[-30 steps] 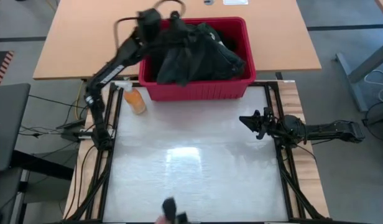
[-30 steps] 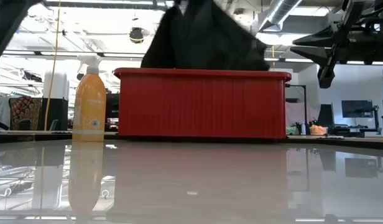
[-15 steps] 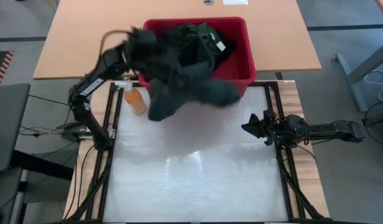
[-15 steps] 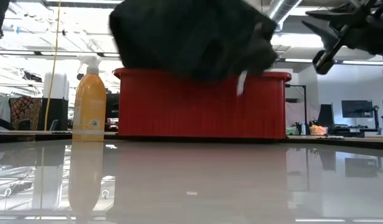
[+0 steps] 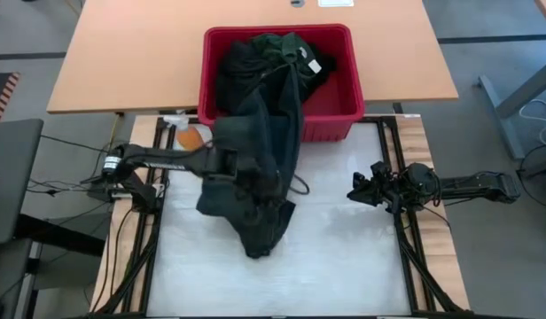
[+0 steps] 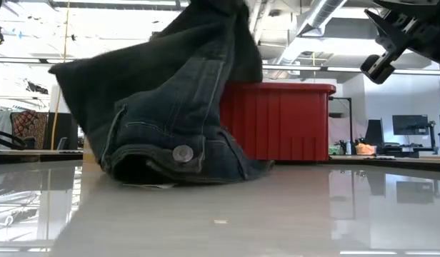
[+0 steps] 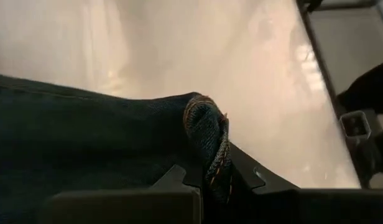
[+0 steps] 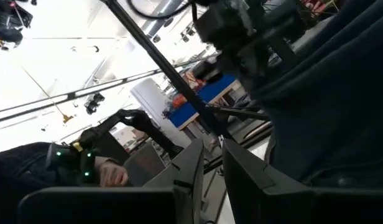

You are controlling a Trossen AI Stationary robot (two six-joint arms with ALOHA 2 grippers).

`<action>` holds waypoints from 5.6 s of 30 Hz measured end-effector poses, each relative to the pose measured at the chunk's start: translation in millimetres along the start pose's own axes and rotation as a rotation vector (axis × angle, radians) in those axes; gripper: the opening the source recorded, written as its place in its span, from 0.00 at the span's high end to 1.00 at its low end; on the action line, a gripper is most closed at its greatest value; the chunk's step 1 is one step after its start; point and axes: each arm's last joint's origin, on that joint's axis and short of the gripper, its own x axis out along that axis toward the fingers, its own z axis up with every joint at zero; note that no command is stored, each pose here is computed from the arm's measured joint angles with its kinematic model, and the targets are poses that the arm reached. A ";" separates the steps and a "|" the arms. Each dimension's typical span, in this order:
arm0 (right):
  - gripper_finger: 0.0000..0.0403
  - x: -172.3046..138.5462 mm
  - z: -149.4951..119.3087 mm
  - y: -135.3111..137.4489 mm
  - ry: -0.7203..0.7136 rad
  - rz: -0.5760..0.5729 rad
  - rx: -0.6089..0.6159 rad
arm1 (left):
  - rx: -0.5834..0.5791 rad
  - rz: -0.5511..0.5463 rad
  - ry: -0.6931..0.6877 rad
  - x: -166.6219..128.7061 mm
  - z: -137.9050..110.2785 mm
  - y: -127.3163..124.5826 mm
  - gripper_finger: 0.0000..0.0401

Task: Fold laundry
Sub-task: Remove the blue pants from the red bin

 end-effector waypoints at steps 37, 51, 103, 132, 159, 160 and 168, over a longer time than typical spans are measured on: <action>0.78 5.9 -19.2 6.5 0.078 -0.027 0.068 | -0.698 -0.188 -0.427 95.1 -203.4 -82.7 0.98; 0.78 19.8 -36.1 -2.9 -0.015 -0.367 0.004 | -0.619 -0.060 -0.354 88.2 -252.1 -127.4 0.96; 0.78 82.4 76.2 -45.1 0.039 -1.027 -0.546 | -0.956 -0.243 0.000 81.2 -264.7 -181.1 0.86; 0.78 95.7 4.6 15.6 0.343 -0.708 -0.382 | 0.036 0.253 -0.438 -8.3 -103.8 -65.0 0.64; 0.78 96.5 -9.1 28.1 0.377 -0.650 -0.317 | 0.958 0.924 0.471 16.9 -7.3 84.7 0.64; 0.78 96.5 -9.2 28.1 0.378 -0.650 -0.317 | 0.967 0.924 0.476 17.6 -7.3 85.1 0.64; 0.78 96.1 -9.5 27.8 0.384 -0.652 -0.315 | 0.943 1.012 0.379 20.5 3.5 90.0 0.67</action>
